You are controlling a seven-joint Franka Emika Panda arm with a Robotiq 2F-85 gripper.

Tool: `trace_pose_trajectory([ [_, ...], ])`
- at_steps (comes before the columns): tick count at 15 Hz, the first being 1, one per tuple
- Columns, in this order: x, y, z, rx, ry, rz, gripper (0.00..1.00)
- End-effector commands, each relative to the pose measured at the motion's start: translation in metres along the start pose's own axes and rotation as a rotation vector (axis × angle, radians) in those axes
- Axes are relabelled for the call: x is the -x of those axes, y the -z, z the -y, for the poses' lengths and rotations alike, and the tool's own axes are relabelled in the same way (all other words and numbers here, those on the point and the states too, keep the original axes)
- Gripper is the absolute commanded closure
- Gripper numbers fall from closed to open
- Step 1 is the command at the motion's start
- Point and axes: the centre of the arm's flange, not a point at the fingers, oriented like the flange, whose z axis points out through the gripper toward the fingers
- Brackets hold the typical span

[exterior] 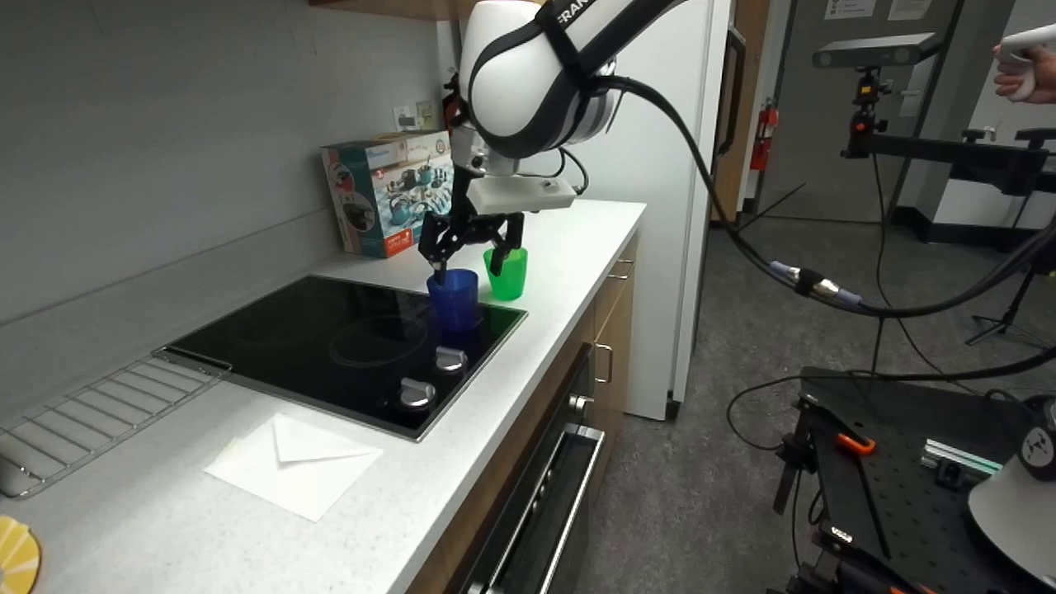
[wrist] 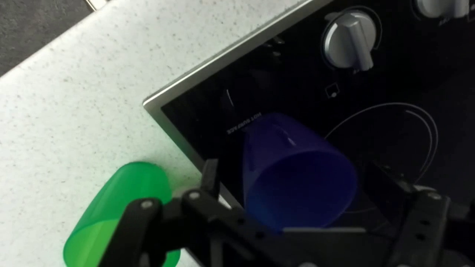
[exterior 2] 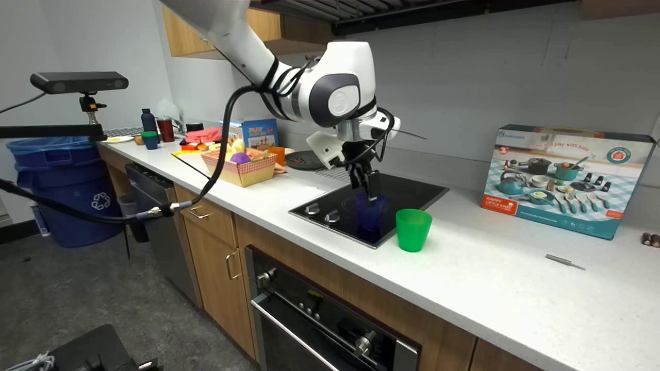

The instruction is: Put the blue cup in the green one

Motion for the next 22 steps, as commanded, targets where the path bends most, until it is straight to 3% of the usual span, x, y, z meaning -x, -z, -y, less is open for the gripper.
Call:
trace_pose_trajectory([
  [1, -0.029, -0.013, 0.011, 0.014, -0.124, 0.027, 0.0],
  [4, -0.028, -0.02, 0.004, 0.023, -0.191, 0.073, 0.0],
  [8, -0.031, -0.022, -0.004, 0.022, -0.263, 0.059, 0.0],
  [16, -0.032, 0.011, -0.02, -0.032, -0.3, 0.029, 0.0],
  [19, -0.033, 0.019, -0.029, -0.003, -0.308, 0.039, 0.0],
  [22, -0.034, 0.009, -0.042, 0.053, -0.32, 0.11, 0.0],
])
